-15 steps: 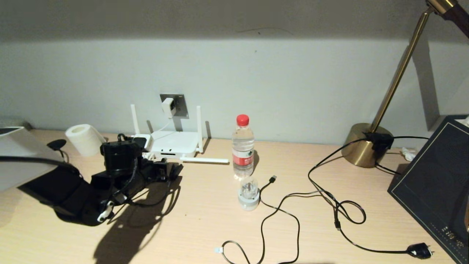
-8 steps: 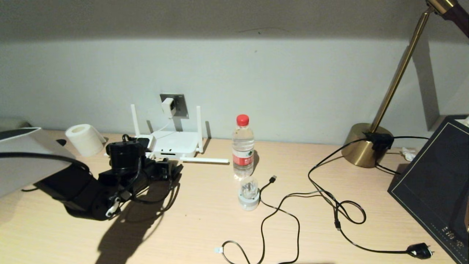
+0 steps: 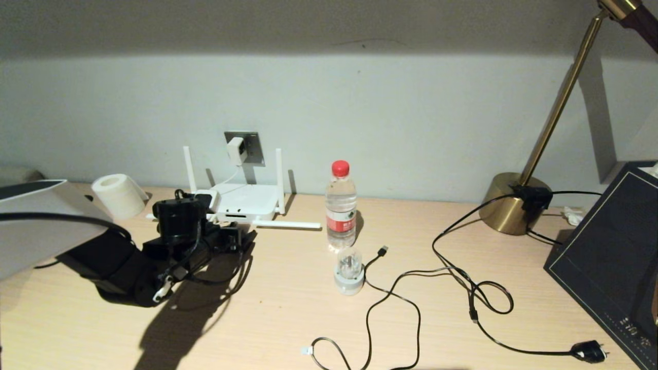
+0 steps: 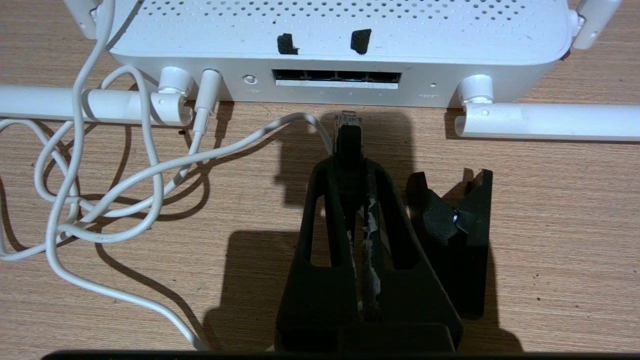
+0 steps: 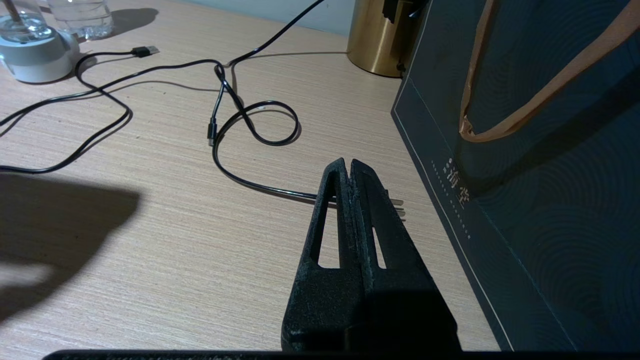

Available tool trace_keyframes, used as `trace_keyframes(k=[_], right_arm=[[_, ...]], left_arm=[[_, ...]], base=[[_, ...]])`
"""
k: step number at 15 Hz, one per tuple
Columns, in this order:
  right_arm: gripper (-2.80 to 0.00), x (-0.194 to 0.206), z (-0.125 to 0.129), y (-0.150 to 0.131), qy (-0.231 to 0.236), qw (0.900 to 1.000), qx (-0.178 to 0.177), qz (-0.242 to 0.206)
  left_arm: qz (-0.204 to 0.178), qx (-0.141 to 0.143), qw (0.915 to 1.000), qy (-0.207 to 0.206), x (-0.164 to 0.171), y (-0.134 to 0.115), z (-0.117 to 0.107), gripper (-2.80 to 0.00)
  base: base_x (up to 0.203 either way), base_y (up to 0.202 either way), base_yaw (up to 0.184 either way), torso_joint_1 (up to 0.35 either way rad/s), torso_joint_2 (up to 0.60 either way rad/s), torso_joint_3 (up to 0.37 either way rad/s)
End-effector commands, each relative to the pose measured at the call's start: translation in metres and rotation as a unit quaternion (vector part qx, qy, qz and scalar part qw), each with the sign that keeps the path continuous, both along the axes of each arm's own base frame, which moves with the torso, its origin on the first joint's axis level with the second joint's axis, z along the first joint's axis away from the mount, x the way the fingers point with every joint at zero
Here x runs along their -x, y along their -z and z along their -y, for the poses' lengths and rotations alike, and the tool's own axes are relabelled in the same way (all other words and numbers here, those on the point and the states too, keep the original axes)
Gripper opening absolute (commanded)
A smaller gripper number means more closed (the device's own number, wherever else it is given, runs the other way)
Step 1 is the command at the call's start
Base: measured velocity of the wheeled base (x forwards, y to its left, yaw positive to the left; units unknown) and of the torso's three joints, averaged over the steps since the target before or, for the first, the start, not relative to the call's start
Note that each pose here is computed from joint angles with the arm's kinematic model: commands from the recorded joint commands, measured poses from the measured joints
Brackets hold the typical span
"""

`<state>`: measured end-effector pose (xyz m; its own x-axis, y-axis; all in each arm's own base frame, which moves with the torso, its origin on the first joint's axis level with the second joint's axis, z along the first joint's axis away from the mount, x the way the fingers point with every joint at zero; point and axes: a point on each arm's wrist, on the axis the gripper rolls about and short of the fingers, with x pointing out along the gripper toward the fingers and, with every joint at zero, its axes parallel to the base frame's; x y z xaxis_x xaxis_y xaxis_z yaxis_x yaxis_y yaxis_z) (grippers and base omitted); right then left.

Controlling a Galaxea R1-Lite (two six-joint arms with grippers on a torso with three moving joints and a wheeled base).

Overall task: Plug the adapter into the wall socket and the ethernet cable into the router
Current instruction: Align cable and router interface

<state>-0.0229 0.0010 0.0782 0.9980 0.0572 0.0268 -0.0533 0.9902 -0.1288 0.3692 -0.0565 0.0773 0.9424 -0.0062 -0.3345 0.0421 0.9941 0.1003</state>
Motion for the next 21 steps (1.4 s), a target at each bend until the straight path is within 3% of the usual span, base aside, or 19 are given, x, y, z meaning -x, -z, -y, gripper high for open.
trace_keyframes(k=[1,11,21], right_arm=[[-2.8,-0.001,0.0,0.003,-0.001,1.0,0.001,-0.006],[-2.8,-0.001,0.0,0.003,-0.001,1.0,0.001,-0.006],[-2.8,-0.001,0.0,0.003,-0.001,1.0,0.001,-0.006]], left_arm=[[0.003,0.002,1.0,0.001,0.0,-0.001,0.0,-2.8],[0.005,0.018,0.9989,0.044,-0.001,-0.005,-0.009,-2.8],[0.011,0.017,0.9989,0.042,-0.009,-0.005,-0.029,-2.8]], base=[[0.0,0.0,0.0,0.0,0.0,0.0],[0.0,0.0,0.0,0.0,0.0,0.0],[0.0,0.0,0.0,0.0,0.0,0.0]])
